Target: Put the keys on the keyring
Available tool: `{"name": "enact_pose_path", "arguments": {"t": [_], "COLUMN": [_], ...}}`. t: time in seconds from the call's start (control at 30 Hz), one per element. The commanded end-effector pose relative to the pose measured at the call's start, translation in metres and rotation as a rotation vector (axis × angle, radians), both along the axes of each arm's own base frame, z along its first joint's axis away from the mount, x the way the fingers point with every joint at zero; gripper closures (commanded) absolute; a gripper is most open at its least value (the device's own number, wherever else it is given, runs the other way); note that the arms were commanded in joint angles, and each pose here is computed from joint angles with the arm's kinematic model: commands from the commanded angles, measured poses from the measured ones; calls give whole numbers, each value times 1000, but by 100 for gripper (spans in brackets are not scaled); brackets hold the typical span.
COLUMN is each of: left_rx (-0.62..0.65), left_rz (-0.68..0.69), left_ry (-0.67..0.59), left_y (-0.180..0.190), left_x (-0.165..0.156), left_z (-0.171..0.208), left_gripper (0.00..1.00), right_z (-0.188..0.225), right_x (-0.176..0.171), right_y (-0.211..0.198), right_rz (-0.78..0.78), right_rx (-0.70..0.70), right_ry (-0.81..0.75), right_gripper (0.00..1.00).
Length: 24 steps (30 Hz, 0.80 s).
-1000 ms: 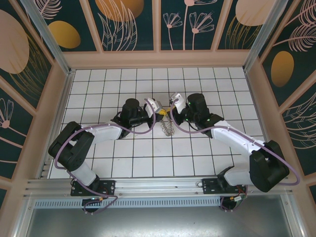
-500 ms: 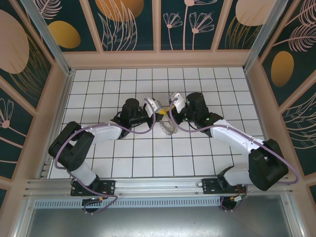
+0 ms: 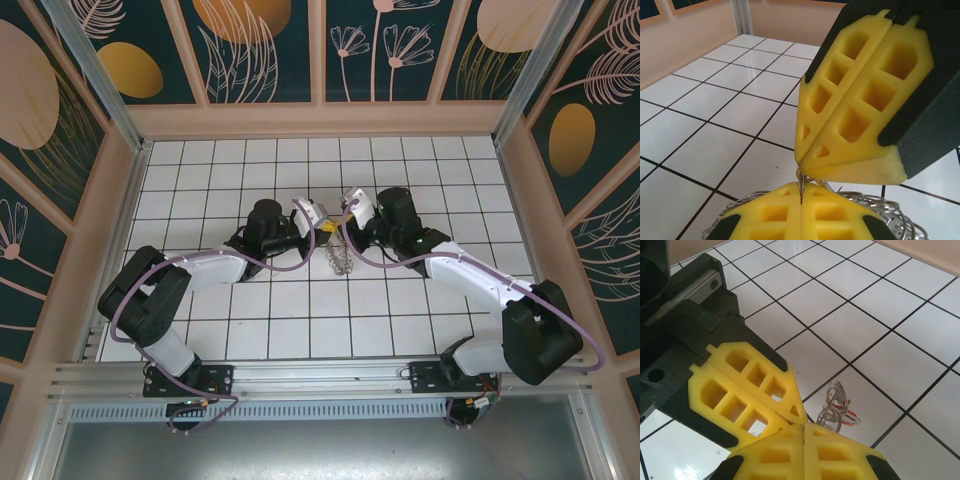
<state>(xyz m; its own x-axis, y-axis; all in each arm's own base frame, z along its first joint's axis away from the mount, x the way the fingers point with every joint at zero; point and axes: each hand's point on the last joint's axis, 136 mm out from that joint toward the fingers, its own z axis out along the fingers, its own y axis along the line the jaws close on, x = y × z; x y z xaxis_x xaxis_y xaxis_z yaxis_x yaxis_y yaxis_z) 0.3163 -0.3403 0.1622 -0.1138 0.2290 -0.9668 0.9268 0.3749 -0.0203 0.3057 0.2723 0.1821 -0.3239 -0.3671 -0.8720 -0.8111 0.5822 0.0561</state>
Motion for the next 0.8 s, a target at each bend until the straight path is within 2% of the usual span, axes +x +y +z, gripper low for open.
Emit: {"name": "enact_pose_path", "arguments": {"t": [0.0, 0.2, 0.47, 0.77], "left_rx": [-35, -43, -55, -24], "left_rz": [-23, 13, 16, -4], "left_ry": [-42, -29, -5, -7], "left_y": [-4, 1, 3, 1], "left_x": [-2, -1, -6, -5], "left_z": [14, 7, 0, -2], "left_gripper": [100, 100, 100, 85], "right_z": [9, 12, 17, 30], "right_x": [13, 22, 18, 9], "right_y": [-6, -17, -10, 0], "right_rz": [-59, -151, -111, -34], "right_rx": [-4, 15, 56, 96], "right_ry": [-33, -22, -1, -15], "right_gripper": [100, 100, 100, 100]}}
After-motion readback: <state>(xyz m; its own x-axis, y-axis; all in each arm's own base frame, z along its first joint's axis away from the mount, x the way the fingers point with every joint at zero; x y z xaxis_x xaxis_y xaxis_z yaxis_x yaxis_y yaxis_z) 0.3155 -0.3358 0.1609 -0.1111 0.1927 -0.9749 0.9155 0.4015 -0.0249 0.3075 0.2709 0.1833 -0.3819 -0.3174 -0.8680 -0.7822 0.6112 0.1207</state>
